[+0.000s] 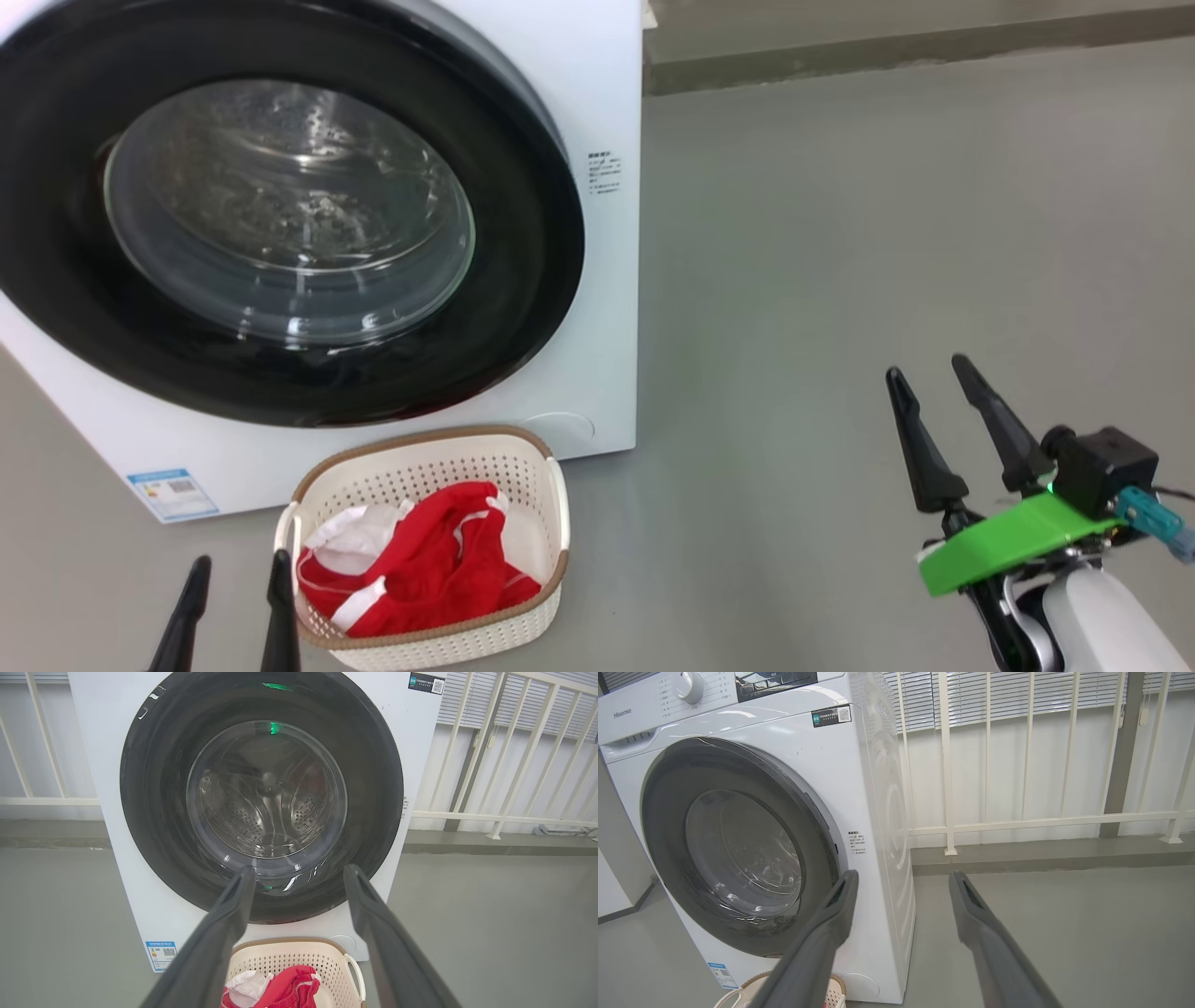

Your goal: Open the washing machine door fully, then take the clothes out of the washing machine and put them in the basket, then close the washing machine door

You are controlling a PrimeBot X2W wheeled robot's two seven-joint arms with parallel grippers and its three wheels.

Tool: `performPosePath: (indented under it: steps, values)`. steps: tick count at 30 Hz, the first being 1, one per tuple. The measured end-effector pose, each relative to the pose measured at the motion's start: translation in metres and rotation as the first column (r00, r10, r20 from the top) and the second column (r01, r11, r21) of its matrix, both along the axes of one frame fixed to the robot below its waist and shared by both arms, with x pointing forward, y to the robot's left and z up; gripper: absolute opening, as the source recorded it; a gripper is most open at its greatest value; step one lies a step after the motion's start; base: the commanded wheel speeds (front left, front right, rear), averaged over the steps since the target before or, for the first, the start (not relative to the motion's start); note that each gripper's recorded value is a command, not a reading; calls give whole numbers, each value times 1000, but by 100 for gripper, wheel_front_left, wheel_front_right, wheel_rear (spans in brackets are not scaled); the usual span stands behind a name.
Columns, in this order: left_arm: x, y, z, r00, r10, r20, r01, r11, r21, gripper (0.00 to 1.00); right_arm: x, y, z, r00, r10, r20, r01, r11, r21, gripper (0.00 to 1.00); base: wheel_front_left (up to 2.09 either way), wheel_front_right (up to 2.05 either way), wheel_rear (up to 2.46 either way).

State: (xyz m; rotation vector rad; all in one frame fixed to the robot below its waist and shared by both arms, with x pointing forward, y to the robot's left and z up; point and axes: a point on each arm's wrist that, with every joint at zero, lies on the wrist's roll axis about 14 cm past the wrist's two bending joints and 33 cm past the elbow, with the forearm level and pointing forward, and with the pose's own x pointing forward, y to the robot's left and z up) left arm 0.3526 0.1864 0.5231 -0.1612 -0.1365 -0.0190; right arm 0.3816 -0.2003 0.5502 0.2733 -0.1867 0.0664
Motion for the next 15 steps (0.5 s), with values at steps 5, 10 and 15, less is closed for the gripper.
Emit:
performPosePath:
  steps: [5, 10, 15]
  values:
    - [-5, -1, -4, 1000, -6, -11, 6, 1000, 4, 100, -12, -7, -6, 1000, -19, -13, 19, 999, 38, 100, 0, 0, 0]
    - [-6, -1, -4, 1000, -5, -12, 5, 1000, 4, 100, -13, -12, -7, 1000, -24, -17, 25, 999, 27, 100, 0, 0, 0]
    - [-6, -1, -7, 1000, -5, -23, 6, 1000, 16, 0, -12, -10, -10, 1000, -18, -25, 19, 999, 26, 0, 0, 0, 0]
